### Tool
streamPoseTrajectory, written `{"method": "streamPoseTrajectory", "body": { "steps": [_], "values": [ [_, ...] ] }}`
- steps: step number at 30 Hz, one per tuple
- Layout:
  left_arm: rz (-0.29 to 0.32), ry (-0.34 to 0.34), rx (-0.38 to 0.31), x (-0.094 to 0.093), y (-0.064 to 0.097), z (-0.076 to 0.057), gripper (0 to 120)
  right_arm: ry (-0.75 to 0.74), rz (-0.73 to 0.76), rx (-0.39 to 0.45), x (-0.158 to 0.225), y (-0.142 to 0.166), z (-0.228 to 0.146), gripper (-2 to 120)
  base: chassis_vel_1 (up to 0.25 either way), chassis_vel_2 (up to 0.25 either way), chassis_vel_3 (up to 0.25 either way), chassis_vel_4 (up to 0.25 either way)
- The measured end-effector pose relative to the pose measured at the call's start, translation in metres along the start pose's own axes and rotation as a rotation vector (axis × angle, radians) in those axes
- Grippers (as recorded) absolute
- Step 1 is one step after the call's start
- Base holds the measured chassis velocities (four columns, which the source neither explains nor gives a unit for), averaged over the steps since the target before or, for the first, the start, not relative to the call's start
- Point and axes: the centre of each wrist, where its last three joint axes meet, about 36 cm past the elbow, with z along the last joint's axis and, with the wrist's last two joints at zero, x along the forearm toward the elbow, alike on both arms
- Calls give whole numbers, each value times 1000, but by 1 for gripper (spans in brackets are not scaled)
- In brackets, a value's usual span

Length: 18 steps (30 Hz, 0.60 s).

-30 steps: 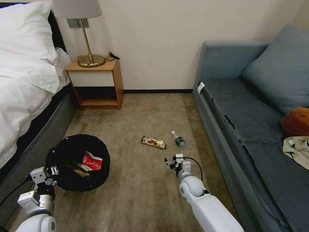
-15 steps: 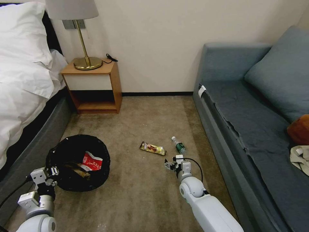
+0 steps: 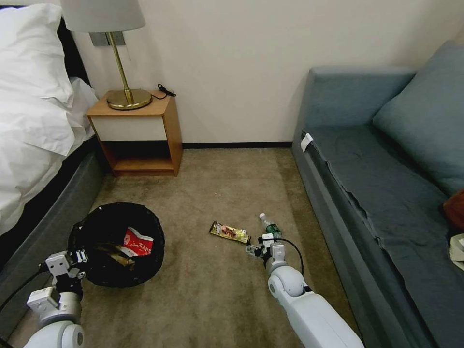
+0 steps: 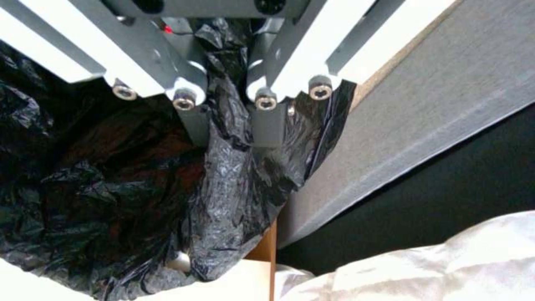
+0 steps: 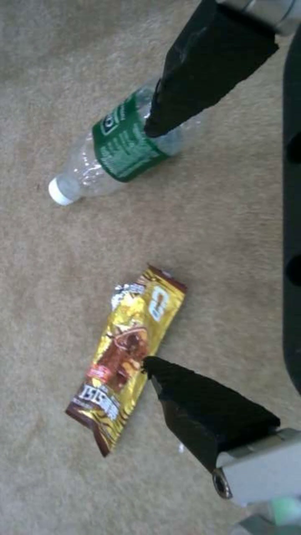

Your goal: Pick up the trash bin, then pick up the garbage on the floor and place it into the trash bin.

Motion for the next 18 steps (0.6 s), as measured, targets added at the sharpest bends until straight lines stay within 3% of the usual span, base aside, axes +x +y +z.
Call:
{"method": "streamPoseTrajectory", "body": {
  "steps": [18],
  "values": [
    [3,2,-1,-1,-2,1,3,13,-6,25,-5,-1,4,100,-87,97,93,-94]
  ]
}}
